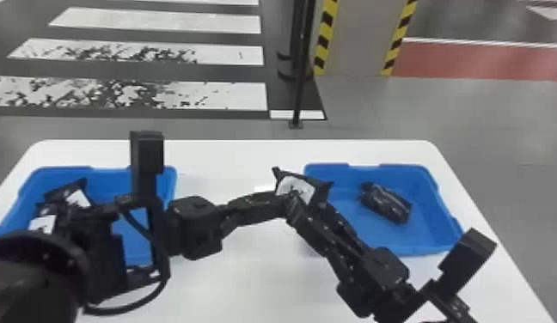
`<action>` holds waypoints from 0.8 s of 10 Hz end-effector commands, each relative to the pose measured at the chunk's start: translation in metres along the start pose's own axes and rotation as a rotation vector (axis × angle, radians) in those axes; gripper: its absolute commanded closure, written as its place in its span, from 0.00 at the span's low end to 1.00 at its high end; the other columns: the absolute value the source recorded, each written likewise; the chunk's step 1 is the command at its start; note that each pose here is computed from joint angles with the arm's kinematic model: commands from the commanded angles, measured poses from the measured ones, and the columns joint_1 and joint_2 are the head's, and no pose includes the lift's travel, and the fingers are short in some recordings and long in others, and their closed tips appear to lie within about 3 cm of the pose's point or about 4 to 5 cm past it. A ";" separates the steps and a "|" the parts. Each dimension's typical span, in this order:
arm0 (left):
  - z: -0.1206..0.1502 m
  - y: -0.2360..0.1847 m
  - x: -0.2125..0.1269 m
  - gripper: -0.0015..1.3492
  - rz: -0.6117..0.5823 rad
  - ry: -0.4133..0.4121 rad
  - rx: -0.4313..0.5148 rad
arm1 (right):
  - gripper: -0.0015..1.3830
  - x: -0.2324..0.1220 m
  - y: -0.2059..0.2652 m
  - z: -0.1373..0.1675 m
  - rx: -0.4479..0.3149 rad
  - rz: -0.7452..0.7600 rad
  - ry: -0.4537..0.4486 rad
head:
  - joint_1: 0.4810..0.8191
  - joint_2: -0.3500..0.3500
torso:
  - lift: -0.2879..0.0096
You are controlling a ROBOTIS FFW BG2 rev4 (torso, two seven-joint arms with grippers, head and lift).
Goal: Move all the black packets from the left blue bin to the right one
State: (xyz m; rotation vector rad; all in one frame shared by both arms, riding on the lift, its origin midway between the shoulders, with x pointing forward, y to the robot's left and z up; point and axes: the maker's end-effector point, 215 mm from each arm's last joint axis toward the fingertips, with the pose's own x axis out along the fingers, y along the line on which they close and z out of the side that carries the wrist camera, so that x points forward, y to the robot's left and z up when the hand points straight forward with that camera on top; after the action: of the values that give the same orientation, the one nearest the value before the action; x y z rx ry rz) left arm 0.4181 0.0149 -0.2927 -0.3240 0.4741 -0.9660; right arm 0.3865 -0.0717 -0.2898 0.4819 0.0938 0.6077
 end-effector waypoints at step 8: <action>0.004 0.043 -0.080 0.12 0.181 -0.130 -0.052 | 0.92 -0.011 -0.115 0.021 -0.128 -0.182 0.008 | 0.63 0.39 | 0.50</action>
State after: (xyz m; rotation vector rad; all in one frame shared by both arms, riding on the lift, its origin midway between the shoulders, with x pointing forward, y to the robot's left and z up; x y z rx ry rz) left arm 0.4149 0.0934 -0.2842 -0.3780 0.3926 -0.7805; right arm 0.4314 -0.1531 -0.3192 0.3695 0.1021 0.4594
